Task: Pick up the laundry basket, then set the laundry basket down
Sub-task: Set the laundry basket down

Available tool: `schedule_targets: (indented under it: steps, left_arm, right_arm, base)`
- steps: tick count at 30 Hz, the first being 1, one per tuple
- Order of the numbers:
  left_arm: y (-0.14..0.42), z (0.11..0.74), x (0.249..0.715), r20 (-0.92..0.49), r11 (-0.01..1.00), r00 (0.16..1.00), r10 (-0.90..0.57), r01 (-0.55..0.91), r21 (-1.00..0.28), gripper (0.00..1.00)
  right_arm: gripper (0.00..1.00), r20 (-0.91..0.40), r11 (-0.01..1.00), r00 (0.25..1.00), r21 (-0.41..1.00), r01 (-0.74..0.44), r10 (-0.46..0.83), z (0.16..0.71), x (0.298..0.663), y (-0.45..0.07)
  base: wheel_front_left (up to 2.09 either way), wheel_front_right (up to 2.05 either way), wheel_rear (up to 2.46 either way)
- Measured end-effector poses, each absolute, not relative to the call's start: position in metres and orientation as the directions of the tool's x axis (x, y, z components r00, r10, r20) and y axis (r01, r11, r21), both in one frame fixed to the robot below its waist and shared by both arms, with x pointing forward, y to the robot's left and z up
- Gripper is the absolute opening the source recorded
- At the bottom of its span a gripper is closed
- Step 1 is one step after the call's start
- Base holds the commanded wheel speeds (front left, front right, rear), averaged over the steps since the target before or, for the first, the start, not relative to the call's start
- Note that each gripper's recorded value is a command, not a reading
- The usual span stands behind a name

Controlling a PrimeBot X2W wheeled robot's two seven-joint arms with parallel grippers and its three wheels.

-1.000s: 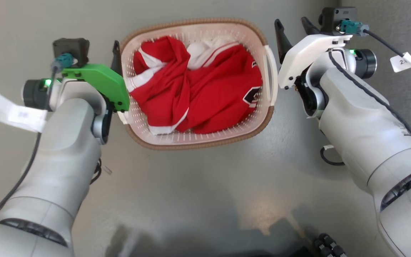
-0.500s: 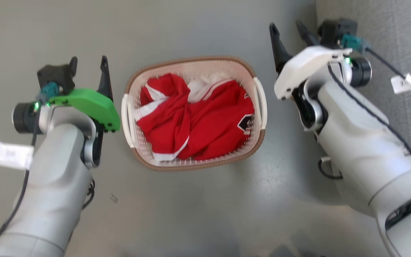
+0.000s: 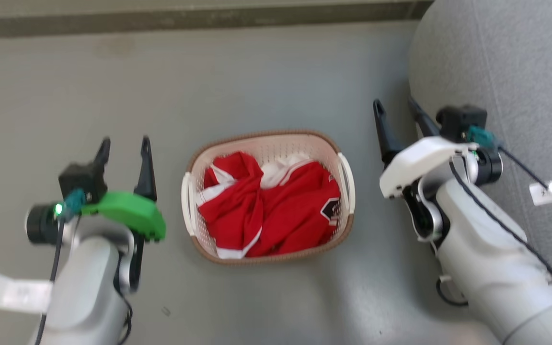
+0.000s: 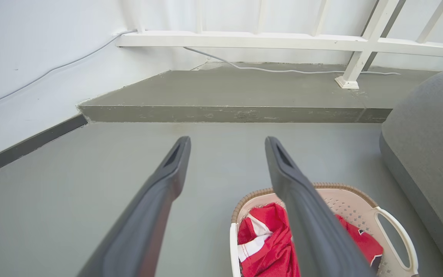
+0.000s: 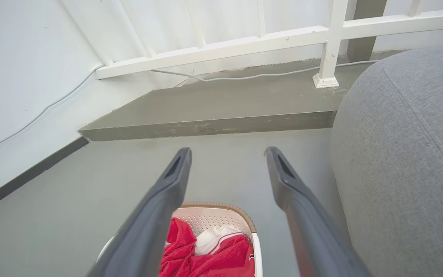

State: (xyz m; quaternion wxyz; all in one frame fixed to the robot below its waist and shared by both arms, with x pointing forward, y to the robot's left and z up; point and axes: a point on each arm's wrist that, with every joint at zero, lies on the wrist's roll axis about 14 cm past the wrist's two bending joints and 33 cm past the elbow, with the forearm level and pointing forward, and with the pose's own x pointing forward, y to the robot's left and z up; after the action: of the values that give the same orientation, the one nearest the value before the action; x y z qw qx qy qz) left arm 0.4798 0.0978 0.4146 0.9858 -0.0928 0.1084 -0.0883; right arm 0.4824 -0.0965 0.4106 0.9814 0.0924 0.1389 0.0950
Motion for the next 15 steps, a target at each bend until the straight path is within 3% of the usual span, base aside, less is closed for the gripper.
schedule_targets:
  steps: [15]
  left_arm:
    - [0.122,0.441,0.400,-0.148,0.976,0.983,-0.113,0.081,-0.204,1.00]
  right_arm:
    - [1.00,-0.139,0.965,0.975,0.223,-0.137,0.170,0.452,0.415,-0.106]
  base:
    - [0.00,0.00,0.00]
